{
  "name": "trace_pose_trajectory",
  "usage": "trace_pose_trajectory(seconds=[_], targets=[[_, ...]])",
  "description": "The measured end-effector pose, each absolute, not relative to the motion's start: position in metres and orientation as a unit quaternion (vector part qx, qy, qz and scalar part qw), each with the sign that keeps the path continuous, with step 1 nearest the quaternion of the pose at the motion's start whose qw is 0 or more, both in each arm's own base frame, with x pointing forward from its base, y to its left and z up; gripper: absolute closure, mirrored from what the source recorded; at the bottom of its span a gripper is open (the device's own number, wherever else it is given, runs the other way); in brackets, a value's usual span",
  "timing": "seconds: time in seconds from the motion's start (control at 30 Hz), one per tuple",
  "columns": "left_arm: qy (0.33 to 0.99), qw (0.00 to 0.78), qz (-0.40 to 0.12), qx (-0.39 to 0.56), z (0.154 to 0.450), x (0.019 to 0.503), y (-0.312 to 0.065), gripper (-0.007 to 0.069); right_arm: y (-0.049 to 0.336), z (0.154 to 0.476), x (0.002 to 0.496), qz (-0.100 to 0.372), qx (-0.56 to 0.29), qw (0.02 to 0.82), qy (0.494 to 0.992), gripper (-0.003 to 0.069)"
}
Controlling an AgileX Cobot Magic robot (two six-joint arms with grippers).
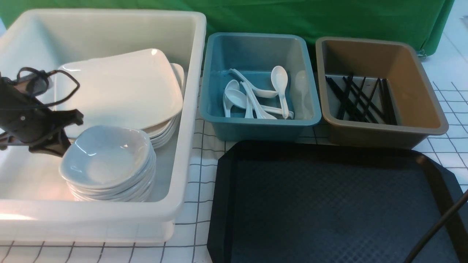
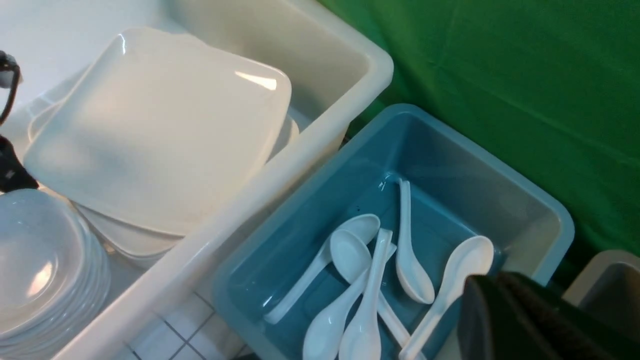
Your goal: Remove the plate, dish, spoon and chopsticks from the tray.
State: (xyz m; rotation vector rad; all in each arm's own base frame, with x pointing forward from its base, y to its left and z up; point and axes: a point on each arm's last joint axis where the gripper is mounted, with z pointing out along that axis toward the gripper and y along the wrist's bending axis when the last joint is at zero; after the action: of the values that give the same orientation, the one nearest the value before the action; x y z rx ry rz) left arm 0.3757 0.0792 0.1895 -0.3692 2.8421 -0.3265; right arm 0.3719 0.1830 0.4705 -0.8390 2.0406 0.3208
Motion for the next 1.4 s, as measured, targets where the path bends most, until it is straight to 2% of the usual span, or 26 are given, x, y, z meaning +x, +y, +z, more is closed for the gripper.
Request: trace_pose_trajectory(seconds=[0.17, 0.27, 0.53, 0.6, 0.8, 1.0, 1.13, 1.4], targets=[[0.970, 0.177, -0.091, -0.143, 0.214, 0.390, 0.097, 0.0628, 0.183, 0.470, 0.371, 0.130, -0.339, 0.437, 0.823, 0.0650], [0.967, 0.187, -0.094, -0.141, 0.229, 0.395, 0.099, 0.0628, 0.183, 0.470, 0.371, 0.130, -0.339, 0.437, 0.823, 0.0650], [0.985, 0.078, -0.112, -0.105, 0.231, 0.377, 0.093, 0.0628, 0.183, 0.470, 0.371, 0.130, -0.338, 0.437, 0.823, 0.0650], [0.986, 0.072, -0.111, -0.098, 0.231, 0.376, 0.091, 0.0628, 0.183, 0.470, 0.371, 0.130, -0.338, 0.437, 0.823, 0.0650], [0.985, 0.135, -0.093, -0.045, 0.243, 0.387, 0.065, 0.0628, 0.183, 0.470, 0.371, 0.131, -0.338, 0.437, 0.823, 0.0648], [0.984, 0.158, -0.076, -0.015, 0.227, 0.404, 0.045, 0.0628, 0.183, 0.470, 0.371, 0.131, -0.339, 0.436, 0.823, 0.0643], [0.987, 0.151, -0.035, -0.029, 0.210, 0.410, 0.051, 0.0628, 0.183, 0.470, 0.371, 0.131, -0.339, 0.436, 0.823, 0.0640], [0.984, 0.178, 0.024, -0.014, 0.210, 0.416, 0.061, 0.0628, 0.184, 0.470, 0.371, 0.132, -0.341, 0.436, 0.823, 0.0631]])
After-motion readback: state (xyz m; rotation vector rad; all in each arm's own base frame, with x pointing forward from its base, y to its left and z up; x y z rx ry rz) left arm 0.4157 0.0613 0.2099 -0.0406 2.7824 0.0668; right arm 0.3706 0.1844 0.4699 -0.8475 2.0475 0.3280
